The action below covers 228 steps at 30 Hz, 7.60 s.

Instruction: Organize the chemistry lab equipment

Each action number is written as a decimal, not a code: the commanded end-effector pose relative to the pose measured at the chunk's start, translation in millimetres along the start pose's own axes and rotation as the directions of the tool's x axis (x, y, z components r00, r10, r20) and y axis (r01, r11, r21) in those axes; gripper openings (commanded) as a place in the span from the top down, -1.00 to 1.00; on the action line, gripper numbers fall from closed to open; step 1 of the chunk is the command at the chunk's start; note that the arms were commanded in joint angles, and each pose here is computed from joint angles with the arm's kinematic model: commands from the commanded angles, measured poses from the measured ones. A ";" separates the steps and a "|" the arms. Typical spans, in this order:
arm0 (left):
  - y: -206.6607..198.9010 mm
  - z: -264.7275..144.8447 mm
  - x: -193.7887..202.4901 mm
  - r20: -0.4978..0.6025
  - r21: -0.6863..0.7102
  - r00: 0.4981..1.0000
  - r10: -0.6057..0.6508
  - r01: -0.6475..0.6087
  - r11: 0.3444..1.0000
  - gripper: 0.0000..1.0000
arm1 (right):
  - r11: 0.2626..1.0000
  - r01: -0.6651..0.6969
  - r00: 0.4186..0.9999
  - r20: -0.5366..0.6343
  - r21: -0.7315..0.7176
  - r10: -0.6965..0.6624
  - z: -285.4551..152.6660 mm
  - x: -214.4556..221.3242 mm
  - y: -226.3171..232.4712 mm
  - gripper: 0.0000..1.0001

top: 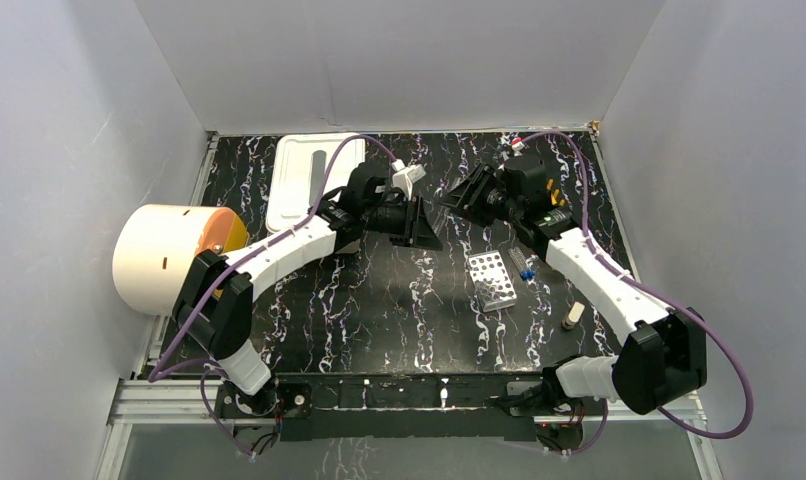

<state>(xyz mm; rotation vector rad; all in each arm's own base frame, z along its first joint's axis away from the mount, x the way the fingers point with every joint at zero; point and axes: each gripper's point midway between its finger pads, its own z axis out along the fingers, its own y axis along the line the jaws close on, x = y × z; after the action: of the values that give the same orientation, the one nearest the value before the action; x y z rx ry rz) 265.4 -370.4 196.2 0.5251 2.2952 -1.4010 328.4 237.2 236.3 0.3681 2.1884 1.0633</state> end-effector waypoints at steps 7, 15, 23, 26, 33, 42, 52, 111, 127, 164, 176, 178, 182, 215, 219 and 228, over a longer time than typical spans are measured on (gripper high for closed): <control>-15.7 -22.7 0.4 -0.061 0.022 0.964 0.260 -0.259 0.966 1.00 | 0.999 0.052 0.999 -0.004 0.009 -0.051 -16.3 -19.9 17.4 -0.41; -13.9 -24.0 -4.7 -0.062 0.013 0.943 0.327 -0.327 0.945 1.00 | 1.000 0.006 0.996 -0.093 0.029 -0.003 -15.2 -13.6 9.7 -0.24; -7.9 -23.8 -1.7 -0.088 0.014 0.922 0.377 -0.377 0.926 1.00 | 1.000 -0.019 0.992 -0.126 0.013 0.021 -18.3 -16.0 5.7 0.13; -4.7 -25.2 0.9 -0.101 0.009 0.911 0.400 -0.401 0.916 1.00 | 1.000 -0.019 0.991 -0.130 0.015 0.021 -18.0 -16.9 1.9 0.13; 2.2 -25.2 -0.6 -0.110 -0.020 0.903 0.414 -0.419 0.908 1.00 | 1.000 0.001 0.989 -0.145 -0.003 -0.001 -17.7 -19.2 0.5 0.33; 6.2 -26.8 -20.6 -0.068 -0.121 0.924 0.376 -0.382 0.916 -0.21 | 0.998 0.056 0.997 -0.050 -0.026 -0.058 -25.2 -42.1 10.8 0.65; -2.9 -38.6 -35.0 -0.060 -0.204 0.964 0.258 -0.265 0.943 -0.76 | 0.828 0.389 0.849 0.192 0.404 -0.493 -43.4 -154.5 -21.0 0.66; 10.7 -44.6 27.1 -0.106 -0.181 0.993 0.056 -0.074 0.981 -0.68 | 0.649 0.228 0.691 0.349 0.726 -0.633 -18.5 -255.9 -158.0 0.66; 15.2 -44.5 33.7 -0.115 -0.189 0.993 0.037 -0.059 0.980 -0.68 | 0.646 0.286 0.635 0.365 0.708 -0.681 4.3 -256.8 -169.1 0.67; 22.0 -47.8 19.0 -0.090 -0.258 0.993 0.071 -0.092 0.962 -0.78 | 0.669 0.333 0.685 0.318 0.664 -0.656 -4.4 -261.2 -133.7 -0.62; 38.4 -61.8 3.4 -0.036 -0.390 0.989 0.142 -0.144 0.909 -0.97 | 0.703 0.216 0.867 0.198 0.677 -0.457 -76.1 -192.4 -125.1 -0.42; 40.1 -62.8 2.3 -0.034 -0.400 0.989 0.144 -0.146 0.905 -0.97 | 0.718 0.206 0.901 0.158 0.665 -0.404 -83.2 -168.5 -129.2 -0.31; 39.2 -62.7 6.6 -0.050 -0.385 0.989 0.141 -0.149 0.911 -0.97 | 0.710 0.232 0.928 0.066 0.665 -0.365 -98.7 -123.1 -148.4 -0.29; 36.2 -49.8 17.8 -0.101 -0.335 0.993 0.054 -0.086 0.938 -0.97 | 0.577 0.418 0.908 -0.310 0.701 -0.280 -27.4 3.8 -270.3 0.27; 37.0 -49.4 17.7 -0.105 -0.340 0.993 0.049 -0.082 0.937 -0.97 | 0.560 0.436 0.900 -0.336 0.705 -0.278 -23.4 6.8 -279.4 0.26; 38.6 -49.3 17.9 -0.111 -0.349 0.993 0.044 -0.080 0.934 -0.97 | 0.570 0.445 0.895 -0.333 0.691 -0.296 -18.4 1.4 -275.1 0.25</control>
<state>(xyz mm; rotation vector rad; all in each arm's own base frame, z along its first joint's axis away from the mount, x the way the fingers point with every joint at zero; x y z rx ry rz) 261.5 -304.8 167.3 0.5536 2.5231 -0.8940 313.4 53.2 21.0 0.1436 2.6828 -0.1338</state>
